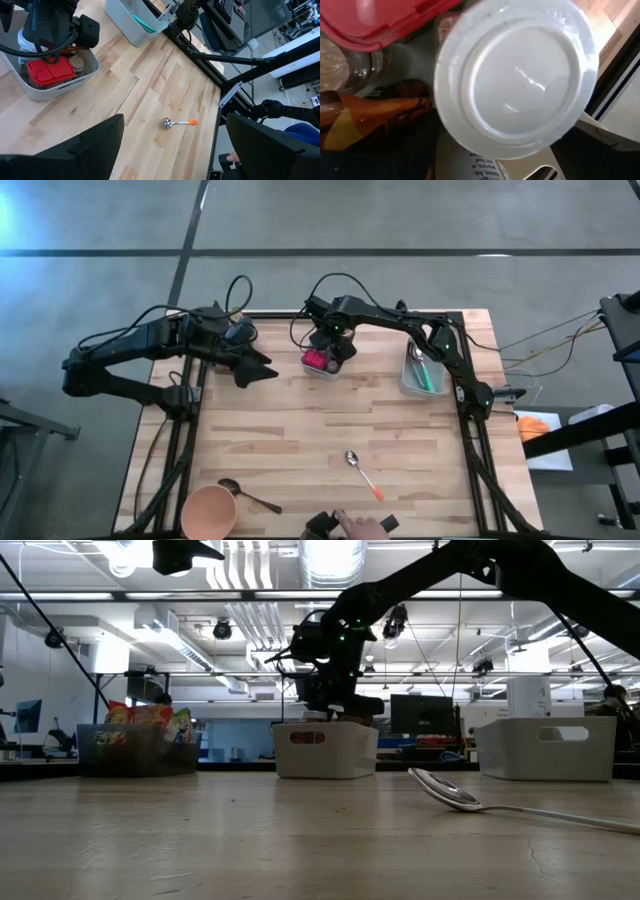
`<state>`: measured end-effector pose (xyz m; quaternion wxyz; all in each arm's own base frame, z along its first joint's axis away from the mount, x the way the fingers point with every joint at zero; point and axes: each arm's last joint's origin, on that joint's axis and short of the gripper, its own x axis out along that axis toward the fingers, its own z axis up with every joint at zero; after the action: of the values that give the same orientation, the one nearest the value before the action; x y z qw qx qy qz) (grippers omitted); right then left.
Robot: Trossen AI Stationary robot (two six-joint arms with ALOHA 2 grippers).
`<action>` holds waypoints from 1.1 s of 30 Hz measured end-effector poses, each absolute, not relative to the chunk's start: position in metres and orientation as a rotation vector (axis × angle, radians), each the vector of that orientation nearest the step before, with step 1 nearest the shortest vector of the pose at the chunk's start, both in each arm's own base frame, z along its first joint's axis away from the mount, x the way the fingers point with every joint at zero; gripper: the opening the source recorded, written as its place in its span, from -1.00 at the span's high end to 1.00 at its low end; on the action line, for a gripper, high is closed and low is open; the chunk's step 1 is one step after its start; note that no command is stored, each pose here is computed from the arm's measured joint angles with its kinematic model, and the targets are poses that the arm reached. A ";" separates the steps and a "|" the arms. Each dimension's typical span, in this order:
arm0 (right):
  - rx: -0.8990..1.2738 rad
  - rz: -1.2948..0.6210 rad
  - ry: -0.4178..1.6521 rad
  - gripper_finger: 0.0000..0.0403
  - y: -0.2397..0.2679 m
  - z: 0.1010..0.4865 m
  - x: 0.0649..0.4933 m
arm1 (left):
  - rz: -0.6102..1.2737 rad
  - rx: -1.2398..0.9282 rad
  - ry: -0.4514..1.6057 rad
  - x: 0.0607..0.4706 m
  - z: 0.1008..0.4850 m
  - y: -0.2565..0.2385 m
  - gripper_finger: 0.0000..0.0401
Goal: Pick & Place Food Item
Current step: Put the brown seasoning bottle into the left gray bin, then put the orange spoon into the right gray bin
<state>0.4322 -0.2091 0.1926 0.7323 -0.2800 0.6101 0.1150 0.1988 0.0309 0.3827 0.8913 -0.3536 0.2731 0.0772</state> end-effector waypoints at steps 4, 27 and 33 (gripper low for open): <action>-0.629 0.240 1.343 -0.70 -0.209 0.193 0.433 | 0.160 -0.734 0.567 0.199 0.383 0.031 -0.76; -0.568 -0.029 1.408 -0.71 -0.179 0.248 0.430 | 0.169 -0.747 0.585 0.196 0.382 0.030 -0.76; -0.535 -0.099 1.342 -0.71 -0.167 0.274 0.425 | 0.157 -0.751 0.583 0.194 0.383 0.030 -0.76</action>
<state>0.4247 -0.1673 0.2745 0.7490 -0.2448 0.6140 -0.0453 0.1937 0.0296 0.3830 0.8863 -0.3610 0.2802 0.0753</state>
